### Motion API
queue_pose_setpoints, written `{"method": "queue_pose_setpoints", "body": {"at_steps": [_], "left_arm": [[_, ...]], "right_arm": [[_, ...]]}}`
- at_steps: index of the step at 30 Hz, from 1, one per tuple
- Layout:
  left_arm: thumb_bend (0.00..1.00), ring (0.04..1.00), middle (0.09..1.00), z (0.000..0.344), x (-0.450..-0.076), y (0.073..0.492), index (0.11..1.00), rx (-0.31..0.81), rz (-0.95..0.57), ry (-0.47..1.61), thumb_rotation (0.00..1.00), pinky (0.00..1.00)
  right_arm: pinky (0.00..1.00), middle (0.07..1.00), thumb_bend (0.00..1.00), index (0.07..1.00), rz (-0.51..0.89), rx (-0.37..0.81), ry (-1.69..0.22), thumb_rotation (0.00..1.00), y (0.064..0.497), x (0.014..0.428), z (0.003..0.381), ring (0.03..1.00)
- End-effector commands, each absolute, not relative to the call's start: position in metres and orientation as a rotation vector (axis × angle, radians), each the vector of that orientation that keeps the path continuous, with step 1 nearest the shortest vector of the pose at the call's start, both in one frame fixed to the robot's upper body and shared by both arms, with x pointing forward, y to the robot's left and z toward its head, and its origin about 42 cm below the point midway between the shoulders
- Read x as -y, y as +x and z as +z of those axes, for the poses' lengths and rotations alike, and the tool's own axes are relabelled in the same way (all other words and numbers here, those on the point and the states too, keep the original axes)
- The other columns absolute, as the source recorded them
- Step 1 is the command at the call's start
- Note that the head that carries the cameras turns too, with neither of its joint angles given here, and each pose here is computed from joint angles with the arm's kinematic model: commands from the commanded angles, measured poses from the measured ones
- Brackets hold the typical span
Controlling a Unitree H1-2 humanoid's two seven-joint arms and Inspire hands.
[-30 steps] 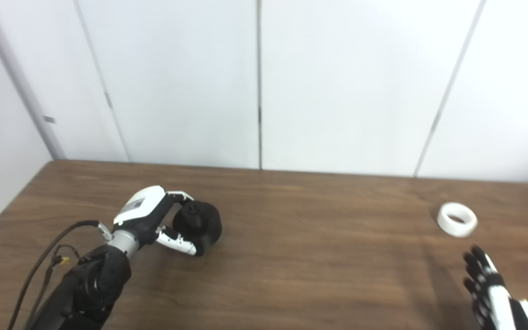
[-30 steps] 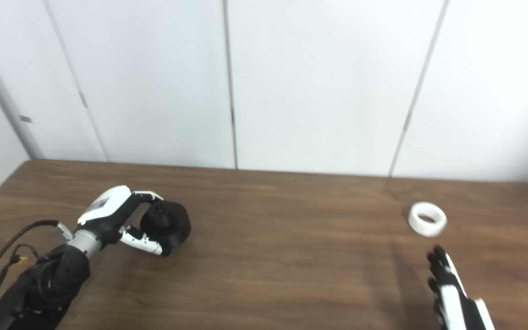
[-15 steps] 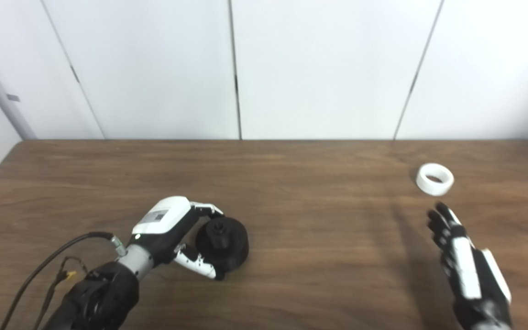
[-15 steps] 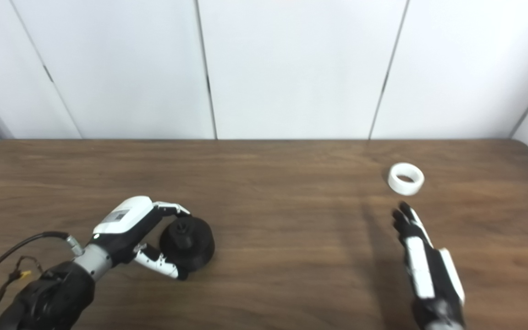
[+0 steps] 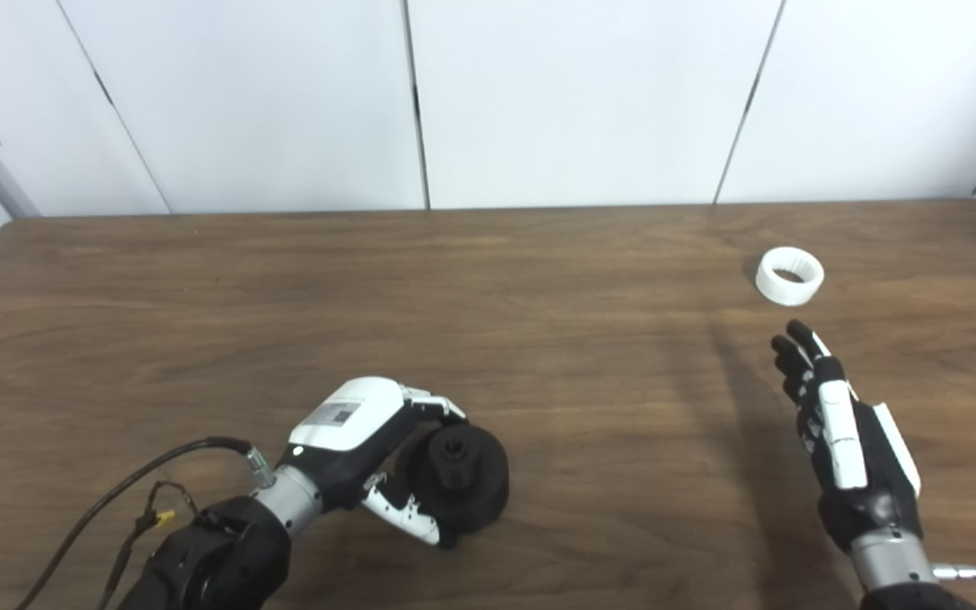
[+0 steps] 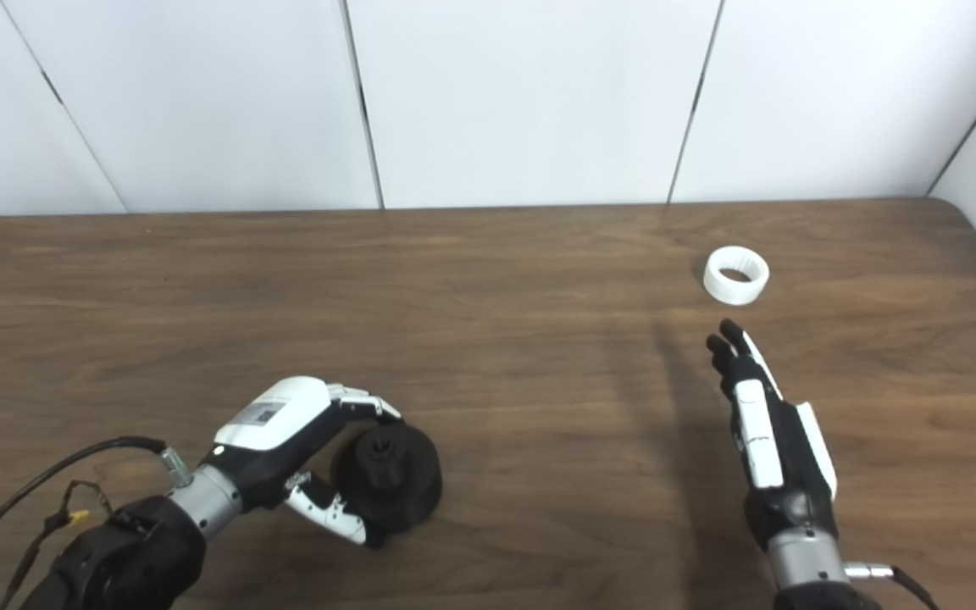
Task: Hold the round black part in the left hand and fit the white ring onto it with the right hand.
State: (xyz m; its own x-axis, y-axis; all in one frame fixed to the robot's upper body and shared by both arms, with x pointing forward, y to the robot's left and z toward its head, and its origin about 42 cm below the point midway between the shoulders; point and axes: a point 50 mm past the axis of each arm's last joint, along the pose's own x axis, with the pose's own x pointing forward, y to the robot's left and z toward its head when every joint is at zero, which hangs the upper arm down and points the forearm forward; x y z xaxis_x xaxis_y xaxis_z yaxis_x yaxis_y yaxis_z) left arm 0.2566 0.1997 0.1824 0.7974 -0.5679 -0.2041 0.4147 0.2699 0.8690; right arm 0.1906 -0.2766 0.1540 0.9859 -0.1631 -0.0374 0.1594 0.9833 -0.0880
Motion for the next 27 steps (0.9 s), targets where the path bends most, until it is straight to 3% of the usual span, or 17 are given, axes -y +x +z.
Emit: {"method": "queue_pose_setpoints", "body": {"at_steps": [1,14,27], "left_arm": [[0.52,0.868,0.777,0.198,-0.192,0.254,0.483,0.227,-0.659,1.110,0.05,0.90],[0.52,0.852,0.771,0.187,-0.176,0.234,0.482,0.231,-0.751,1.123,0.05,0.93],[0.52,0.853,0.764,0.172,-0.174,0.231,0.482,0.286,-0.730,1.202,0.05,0.93]], "right_arm": [[0.99,0.931,0.60,0.948,-0.169,0.044,-0.044,1.00,0.200,0.265,0.172,0.961],[0.98,0.927,0.61,0.940,-0.173,0.042,-0.062,1.00,0.203,0.262,0.177,0.969],[0.97,0.929,0.60,0.944,-0.169,0.039,-0.043,1.00,0.202,0.260,0.176,0.965]]}}
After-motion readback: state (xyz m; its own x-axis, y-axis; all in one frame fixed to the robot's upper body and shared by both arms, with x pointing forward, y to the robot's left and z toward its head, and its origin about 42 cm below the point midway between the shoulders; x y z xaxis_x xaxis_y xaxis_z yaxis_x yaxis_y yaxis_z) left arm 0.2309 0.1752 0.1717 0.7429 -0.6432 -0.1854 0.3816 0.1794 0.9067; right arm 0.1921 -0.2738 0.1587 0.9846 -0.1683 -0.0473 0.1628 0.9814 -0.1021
